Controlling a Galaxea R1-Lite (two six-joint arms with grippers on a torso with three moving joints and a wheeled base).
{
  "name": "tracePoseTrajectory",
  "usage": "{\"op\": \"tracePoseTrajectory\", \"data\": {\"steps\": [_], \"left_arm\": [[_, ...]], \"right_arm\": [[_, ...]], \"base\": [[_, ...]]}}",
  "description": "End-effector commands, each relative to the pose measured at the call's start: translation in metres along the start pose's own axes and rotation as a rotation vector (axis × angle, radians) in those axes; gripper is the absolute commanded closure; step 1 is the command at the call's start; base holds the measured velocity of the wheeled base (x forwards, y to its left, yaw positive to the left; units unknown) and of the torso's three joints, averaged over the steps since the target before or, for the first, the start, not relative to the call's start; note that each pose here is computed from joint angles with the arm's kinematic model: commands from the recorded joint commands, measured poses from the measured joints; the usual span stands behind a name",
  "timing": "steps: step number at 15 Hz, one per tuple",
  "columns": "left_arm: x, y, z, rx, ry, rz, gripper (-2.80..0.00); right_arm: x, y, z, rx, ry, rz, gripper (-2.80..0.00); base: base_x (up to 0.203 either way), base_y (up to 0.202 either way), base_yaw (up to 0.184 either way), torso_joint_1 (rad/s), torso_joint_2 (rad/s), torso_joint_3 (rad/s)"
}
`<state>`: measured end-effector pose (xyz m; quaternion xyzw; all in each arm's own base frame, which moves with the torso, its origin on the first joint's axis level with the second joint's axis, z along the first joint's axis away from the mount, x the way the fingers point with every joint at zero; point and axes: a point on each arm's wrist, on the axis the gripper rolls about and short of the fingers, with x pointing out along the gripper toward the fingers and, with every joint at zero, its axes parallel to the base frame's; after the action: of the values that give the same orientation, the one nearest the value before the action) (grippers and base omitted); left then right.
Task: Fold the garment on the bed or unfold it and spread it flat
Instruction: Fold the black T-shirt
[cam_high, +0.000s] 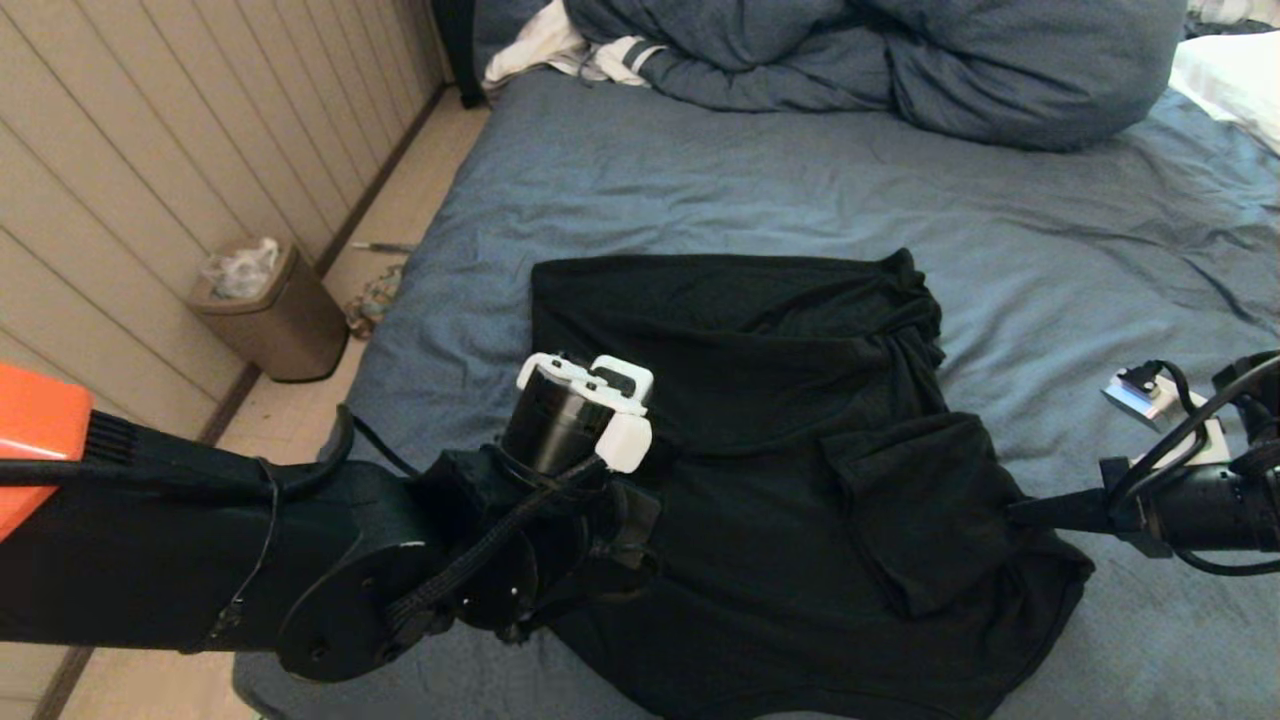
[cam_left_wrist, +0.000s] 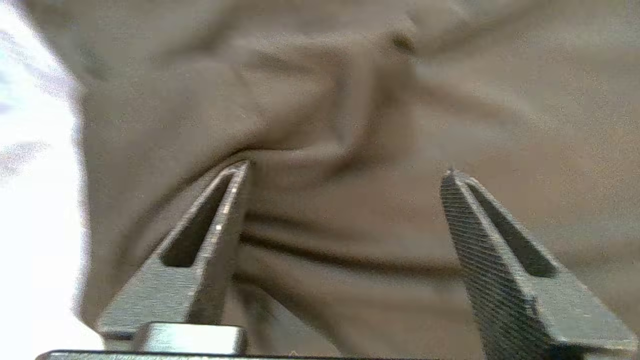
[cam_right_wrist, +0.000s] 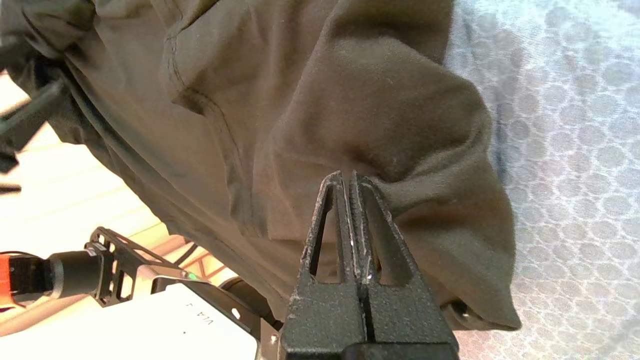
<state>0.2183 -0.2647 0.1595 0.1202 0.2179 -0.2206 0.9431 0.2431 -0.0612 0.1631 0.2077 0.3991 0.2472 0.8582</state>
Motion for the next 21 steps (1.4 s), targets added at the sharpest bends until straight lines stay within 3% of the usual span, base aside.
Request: {"op": "tracePoseTrajectory", "data": {"steps": [1,3,9,17,18,21], "left_arm": [[0.005,0.006,-0.001,-0.004,-0.003,0.048,-2.8],[0.007,0.007,-0.002,0.005,-0.015,0.08,-2.8],[0.017,0.011,-0.001,0.074,-0.154,0.18,-2.8],[0.042,0.034,-0.007,0.044,-0.139,0.253,-2.8],[0.046,0.037,-0.007,0.046,-0.143,0.262,0.0],[0.042,0.04,-0.002,0.039,-0.173,0.267,0.0]], "right_arm": [[0.002,-0.001,0.0,0.005,0.007,0.006,0.0],[0.003,-0.002,0.0,0.007,0.009,0.008,0.0],[0.004,-0.001,-0.001,0.002,0.014,0.012,0.0],[0.005,0.0,-0.001,-0.001,0.019,0.017,0.0],[0.006,-0.001,-0.001,0.0,0.02,0.016,0.0],[0.006,-0.001,-0.001,0.001,0.023,0.017,0.0]], "base": [[0.0,0.0,0.0,0.0,0.0,0.0],[0.0,0.0,0.0,0.0,0.0,0.0],[0.0,0.0,0.0,0.0,0.0,0.0],[0.0,0.0,0.0,0.0,0.0,0.0],[0.0,0.0,0.0,0.0,0.0,0.0],[0.0,0.0,0.0,0.0,0.0,0.0]]}}
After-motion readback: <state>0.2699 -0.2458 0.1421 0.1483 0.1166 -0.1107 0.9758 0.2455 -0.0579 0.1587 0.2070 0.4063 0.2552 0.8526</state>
